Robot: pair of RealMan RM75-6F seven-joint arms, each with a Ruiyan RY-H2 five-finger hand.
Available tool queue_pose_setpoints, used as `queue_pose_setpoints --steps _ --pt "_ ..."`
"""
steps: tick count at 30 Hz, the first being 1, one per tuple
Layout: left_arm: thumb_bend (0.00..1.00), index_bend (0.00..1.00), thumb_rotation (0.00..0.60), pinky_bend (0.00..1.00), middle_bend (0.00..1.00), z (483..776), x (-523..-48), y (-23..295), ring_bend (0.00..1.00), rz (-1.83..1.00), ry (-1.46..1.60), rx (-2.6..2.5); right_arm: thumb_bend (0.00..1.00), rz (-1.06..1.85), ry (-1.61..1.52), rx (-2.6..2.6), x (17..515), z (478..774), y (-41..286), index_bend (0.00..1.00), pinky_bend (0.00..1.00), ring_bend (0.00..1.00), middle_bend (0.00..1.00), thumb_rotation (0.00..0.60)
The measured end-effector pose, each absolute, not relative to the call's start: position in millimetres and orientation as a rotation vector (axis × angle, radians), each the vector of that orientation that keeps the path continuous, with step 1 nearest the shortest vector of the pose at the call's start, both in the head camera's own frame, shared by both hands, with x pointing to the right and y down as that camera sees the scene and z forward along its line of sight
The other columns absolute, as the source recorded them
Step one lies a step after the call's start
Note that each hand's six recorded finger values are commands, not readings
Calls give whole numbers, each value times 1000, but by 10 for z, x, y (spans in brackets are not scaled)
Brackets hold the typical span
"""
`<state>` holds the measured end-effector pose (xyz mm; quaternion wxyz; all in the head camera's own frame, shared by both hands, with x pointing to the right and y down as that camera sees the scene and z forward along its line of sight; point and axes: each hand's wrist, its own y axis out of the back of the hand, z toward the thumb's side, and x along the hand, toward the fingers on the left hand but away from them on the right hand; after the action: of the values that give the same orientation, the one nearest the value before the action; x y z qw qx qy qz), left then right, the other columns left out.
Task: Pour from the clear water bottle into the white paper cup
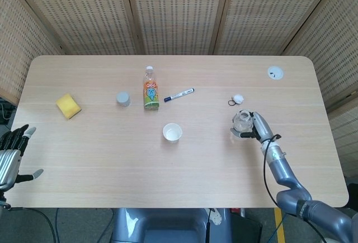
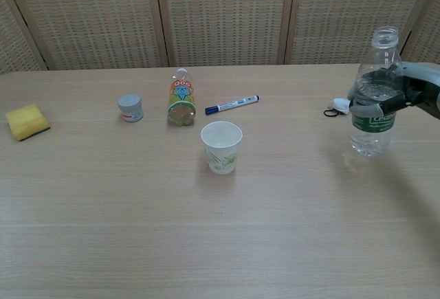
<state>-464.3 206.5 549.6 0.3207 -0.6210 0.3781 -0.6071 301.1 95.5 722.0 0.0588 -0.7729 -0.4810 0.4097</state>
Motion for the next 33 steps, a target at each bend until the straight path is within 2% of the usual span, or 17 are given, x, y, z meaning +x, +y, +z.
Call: queue_pose_setpoints --steps 4,15,33 --pt "54 0 600 0 0 5470 -4651 2063 0 -1589 1004 -1633 543 1259 -1288 -2265 2862 7110 883 526 567 524 600 600" --pt "54 0 600 0 0 5416 -4708 2031 0 -1580 1035 -1641 558 1371 -886 -2029 2388 6915 695 526 576 524 600 600" --pt "55 0 600 0 0 5328 -4768 2014 0 -1576 1067 -1650 563 1631 -673 -1751 1882 6899 667 526 578 533 600 600"
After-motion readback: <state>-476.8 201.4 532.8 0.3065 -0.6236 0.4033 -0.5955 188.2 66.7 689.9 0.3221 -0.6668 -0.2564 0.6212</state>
